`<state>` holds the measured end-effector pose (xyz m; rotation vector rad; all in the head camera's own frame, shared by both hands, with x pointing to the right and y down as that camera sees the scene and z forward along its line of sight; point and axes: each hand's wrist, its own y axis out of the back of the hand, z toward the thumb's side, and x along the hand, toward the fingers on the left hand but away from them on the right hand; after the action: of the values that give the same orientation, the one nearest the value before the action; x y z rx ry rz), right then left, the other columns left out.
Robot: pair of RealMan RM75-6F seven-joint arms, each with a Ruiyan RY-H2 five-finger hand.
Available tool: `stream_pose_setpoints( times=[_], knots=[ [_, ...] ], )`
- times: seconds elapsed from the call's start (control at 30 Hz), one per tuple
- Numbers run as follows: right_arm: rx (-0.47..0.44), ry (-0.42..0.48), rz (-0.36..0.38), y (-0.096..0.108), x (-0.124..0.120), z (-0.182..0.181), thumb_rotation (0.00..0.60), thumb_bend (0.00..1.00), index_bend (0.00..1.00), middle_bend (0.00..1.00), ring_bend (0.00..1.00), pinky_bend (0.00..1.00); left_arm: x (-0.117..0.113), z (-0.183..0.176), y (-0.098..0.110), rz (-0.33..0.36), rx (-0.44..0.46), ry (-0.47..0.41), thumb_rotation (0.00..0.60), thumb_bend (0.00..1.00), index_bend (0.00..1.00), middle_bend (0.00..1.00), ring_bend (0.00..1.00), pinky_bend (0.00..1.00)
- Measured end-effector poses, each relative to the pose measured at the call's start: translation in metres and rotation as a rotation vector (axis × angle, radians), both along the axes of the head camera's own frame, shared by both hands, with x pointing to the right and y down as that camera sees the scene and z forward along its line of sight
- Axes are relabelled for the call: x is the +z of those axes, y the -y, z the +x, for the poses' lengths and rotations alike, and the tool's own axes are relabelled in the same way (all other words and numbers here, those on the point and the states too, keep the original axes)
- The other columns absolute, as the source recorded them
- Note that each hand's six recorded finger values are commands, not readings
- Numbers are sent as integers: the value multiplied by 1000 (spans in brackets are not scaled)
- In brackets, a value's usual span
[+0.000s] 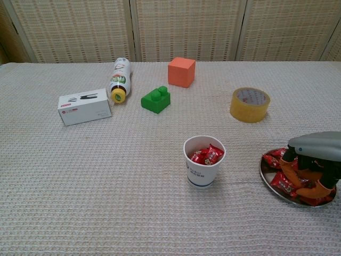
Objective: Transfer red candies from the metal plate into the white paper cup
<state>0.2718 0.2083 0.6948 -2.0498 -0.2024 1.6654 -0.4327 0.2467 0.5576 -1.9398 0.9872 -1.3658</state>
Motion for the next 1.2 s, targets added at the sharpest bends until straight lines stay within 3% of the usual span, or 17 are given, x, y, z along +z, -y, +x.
stream_pose_setpoints(
  times=[0.83, 1.2],
  knots=[
    [5, 43, 37, 5, -20, -7, 600, 305, 631, 895, 793, 1000, 0, 0, 0, -1, -1, 0, 600, 432, 301, 478, 412, 415],
    [-5, 156, 123, 20, -58, -36, 600, 304, 633, 896, 793, 1000, 0, 0, 0, 0, 0, 0, 600, 432, 301, 478, 412, 415]
  ],
)
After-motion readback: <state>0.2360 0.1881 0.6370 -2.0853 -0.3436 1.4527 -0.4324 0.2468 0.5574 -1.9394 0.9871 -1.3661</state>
